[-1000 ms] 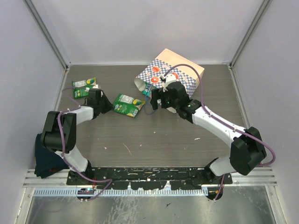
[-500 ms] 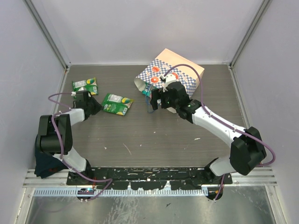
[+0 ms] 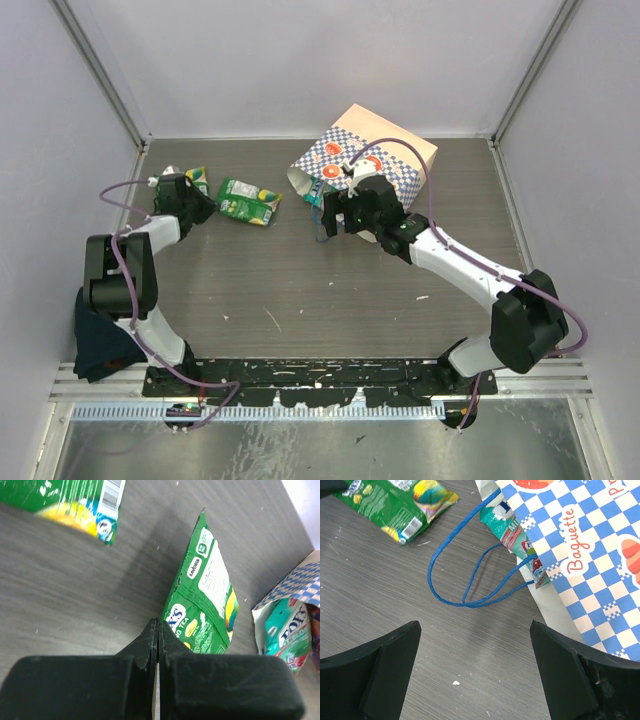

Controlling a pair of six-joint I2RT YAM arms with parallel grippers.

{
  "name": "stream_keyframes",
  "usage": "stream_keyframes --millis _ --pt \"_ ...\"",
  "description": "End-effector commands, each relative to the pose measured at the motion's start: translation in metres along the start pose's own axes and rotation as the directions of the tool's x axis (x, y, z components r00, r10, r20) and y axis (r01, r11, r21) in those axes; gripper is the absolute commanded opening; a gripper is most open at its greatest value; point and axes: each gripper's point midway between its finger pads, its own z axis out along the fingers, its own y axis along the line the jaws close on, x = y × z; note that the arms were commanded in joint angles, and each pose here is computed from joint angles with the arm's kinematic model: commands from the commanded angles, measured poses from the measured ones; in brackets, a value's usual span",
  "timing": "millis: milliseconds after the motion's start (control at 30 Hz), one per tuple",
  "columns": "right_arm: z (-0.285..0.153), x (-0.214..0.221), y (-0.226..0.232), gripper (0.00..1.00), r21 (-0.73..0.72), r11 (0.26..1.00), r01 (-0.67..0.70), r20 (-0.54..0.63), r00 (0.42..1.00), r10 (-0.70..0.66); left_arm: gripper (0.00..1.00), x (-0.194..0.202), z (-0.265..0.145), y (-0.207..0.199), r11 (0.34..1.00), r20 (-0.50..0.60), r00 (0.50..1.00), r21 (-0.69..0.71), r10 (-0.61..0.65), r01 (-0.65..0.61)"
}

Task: Take the snacks out of the paper bag
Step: Place the snack at the center of the board.

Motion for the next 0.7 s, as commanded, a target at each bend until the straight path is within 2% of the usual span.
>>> stream_keyframes --millis 0,667 --pt "0.0 -0.016 0.006 0.97 -0.019 1.0 0.009 0.054 0.998 -0.008 0.0 -0.041 0.009 -0.029 0.997 0.098 0.995 0.075 -0.022 0.014" --pt "0.001 -0.013 0.002 0.97 -0.001 1.0 0.027 0.04 0.999 -0.027 0.0 -0.09 0.051 -0.046 0.995 0.141 0.989 0.086 -0.054 0.042"
